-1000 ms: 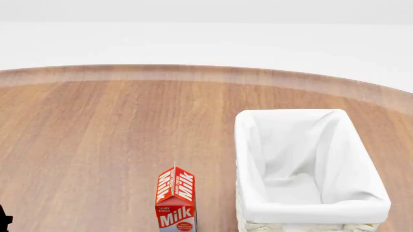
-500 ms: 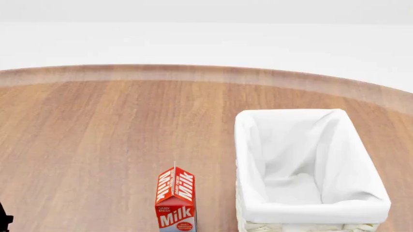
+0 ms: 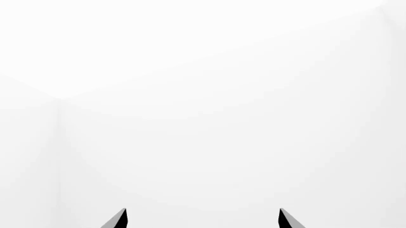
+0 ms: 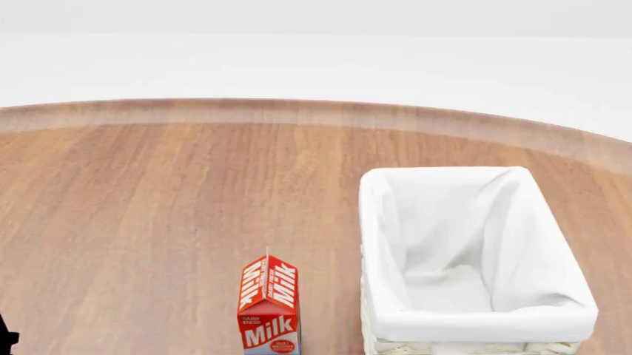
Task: Pick up the alphabet soup and the tomato sauce, and put them in the basket.
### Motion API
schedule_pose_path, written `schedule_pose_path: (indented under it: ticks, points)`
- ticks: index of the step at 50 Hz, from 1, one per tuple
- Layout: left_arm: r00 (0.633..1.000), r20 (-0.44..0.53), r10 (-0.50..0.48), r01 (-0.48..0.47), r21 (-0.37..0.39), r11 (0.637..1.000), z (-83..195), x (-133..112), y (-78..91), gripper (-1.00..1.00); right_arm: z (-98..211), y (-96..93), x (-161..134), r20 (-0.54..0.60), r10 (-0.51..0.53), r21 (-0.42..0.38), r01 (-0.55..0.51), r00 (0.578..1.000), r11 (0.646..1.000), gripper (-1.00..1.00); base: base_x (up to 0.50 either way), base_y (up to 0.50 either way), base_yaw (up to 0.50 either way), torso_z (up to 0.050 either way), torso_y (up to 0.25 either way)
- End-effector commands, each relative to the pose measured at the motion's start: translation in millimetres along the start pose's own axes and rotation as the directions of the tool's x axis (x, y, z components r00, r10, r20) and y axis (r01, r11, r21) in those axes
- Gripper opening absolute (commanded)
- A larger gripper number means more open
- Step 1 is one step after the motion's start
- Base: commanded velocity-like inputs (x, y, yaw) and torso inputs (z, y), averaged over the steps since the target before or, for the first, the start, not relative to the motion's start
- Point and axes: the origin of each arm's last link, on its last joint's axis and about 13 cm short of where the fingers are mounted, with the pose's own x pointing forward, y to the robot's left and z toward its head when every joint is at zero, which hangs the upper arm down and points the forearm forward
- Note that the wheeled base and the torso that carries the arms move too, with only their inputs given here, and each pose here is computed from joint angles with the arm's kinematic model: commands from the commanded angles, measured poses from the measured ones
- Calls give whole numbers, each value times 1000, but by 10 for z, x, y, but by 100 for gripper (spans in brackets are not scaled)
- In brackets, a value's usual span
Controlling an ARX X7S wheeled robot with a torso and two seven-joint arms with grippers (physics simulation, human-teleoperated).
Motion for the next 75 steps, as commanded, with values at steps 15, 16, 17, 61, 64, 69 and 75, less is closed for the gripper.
schedule_pose_path:
  ticks: [15,16,17,61,64,69,75]
  points:
    - [1000,3,3,-3,1,1000,1,6,8,100,616,36,-352,297,28,-30,-20,954,999,-100,0,0,0,0,1]
    - [1000,2,3,-3,1,1000,1,3,6,100,661,30,-351,315,21,-27,-13,949,1000,-100,0,0,0,0,0]
    - [1000,1,3,-3,1,1000,0,-1,5,100,678,28,-344,316,22,-23,-15,949,1000,-100,0,0,0,0,0]
    - [1000,4,6,-6,7,1000,2,19,16,100,1875,-19,-75,497,-63,-8,77,865,997,-100,0,0,0,0,0]
    - [1000,2,4,-4,8,1000,2,13,12,100,1921,-25,46,471,-60,-7,71,880,997,-100,0,0,0,0,0]
    - [1000,2,6,-6,9,1000,1,3,16,100,1994,-22,187,454,-68,-9,80,888,997,-100,0,0,0,0,0]
    - [1000,6,7,-7,7,1000,3,23,20,100,2100,-53,362,435,-83,6,89,897,996,-100,0,0,0,0,2]
